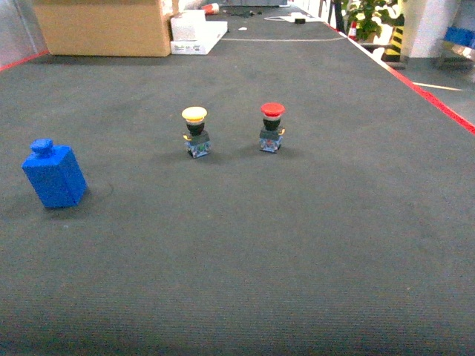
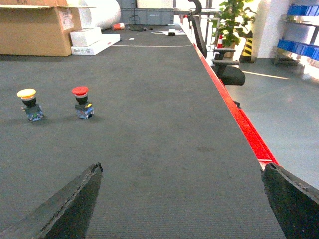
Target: Pick blue part to blue bin on bottom shelf
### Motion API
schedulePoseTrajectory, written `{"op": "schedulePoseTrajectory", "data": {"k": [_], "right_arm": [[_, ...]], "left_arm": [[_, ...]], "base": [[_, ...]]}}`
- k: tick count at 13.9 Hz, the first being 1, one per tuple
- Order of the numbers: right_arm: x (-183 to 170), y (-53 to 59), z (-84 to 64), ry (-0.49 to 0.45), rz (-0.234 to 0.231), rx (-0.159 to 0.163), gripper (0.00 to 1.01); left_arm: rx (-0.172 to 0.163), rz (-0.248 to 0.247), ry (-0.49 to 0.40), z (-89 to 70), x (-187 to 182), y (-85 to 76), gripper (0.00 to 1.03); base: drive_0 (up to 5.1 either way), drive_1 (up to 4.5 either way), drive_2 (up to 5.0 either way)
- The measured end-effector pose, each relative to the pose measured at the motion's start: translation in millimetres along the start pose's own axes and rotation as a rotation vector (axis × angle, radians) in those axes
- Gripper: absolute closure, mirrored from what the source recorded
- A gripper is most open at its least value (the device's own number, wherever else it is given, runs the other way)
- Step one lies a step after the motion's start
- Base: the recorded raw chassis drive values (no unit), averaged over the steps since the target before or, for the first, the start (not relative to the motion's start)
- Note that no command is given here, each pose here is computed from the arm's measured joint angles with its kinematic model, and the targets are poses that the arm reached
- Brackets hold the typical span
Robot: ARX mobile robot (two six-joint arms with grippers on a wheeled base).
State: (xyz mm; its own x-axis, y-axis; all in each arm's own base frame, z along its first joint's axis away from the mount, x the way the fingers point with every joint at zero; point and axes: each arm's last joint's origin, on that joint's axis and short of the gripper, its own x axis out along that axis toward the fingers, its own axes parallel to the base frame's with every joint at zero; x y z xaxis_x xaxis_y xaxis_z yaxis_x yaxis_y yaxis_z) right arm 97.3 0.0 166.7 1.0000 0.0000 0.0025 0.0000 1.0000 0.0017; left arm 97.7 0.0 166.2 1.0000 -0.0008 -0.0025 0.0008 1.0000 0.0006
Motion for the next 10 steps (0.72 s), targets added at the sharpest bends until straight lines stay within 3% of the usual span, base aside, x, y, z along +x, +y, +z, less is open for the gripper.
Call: {"op": "schedulePoseTrajectory", "data": {"k": [10], "right_arm": [[0.0, 0.0, -0.1, 0.001, 0.0, 0.001, 0.03]], "left_arm": [[0.0, 0.001, 0.002, -0.1, 0.0, 0.0, 0.05]], "base": [[0.0, 0.0, 0.0]]}}
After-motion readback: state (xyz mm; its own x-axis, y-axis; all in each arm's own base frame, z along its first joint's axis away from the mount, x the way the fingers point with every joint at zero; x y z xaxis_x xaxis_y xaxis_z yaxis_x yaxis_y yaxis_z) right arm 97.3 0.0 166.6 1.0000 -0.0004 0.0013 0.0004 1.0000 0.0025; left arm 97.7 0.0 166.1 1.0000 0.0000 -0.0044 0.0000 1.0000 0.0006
